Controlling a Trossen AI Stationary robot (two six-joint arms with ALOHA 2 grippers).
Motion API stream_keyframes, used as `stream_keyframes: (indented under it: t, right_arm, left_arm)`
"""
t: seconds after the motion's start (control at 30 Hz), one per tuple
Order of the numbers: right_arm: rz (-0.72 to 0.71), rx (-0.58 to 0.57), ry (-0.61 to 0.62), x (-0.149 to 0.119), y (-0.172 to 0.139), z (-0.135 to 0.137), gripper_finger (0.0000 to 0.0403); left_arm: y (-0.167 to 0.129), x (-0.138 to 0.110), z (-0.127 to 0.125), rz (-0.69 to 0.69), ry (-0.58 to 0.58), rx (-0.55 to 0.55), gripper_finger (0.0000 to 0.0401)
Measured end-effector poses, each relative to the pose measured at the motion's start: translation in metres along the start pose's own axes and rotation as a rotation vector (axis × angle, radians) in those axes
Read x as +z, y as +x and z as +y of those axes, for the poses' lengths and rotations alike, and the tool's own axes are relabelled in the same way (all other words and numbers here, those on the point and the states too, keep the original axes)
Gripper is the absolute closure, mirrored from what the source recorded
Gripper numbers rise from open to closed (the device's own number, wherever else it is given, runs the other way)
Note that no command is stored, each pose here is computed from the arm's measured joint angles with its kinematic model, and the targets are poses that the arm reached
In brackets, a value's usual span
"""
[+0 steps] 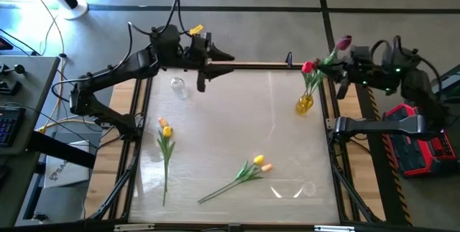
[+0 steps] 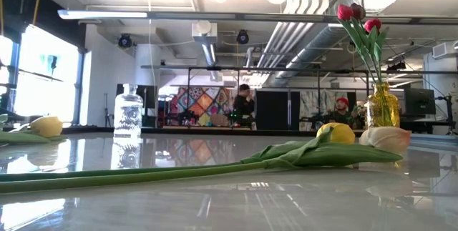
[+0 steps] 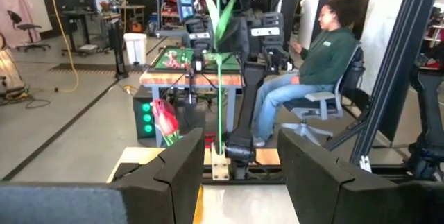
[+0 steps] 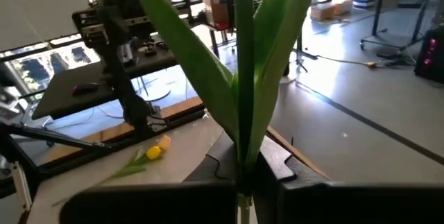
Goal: Sort flowers into vase by color
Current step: Put the dark red tulip into the yellow vase
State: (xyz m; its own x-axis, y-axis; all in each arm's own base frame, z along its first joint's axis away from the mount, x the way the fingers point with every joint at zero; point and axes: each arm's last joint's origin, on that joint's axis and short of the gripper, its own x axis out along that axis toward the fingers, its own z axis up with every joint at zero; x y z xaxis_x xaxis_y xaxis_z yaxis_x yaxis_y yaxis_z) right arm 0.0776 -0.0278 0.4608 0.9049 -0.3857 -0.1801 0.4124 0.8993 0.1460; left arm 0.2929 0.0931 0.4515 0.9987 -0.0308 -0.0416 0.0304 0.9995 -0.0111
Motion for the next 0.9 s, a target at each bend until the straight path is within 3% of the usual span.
stream_keyframes:
  t: [0.6,0.9]
  right_arm:
    - [0.047,-0.068,0.143,-0.002,-0.013,-0.003,0.0403]
    - [0.127,-0.077,0.064,-0.014,-0.029,-0.006,0.0403]
  left_arm:
    - [0.003,-0.006,0.000,0.034,-0.013,-0.004,0.0229]
    - [0.003,-0.006,0.000,0.034,-0.014,-0.004,0.0229]
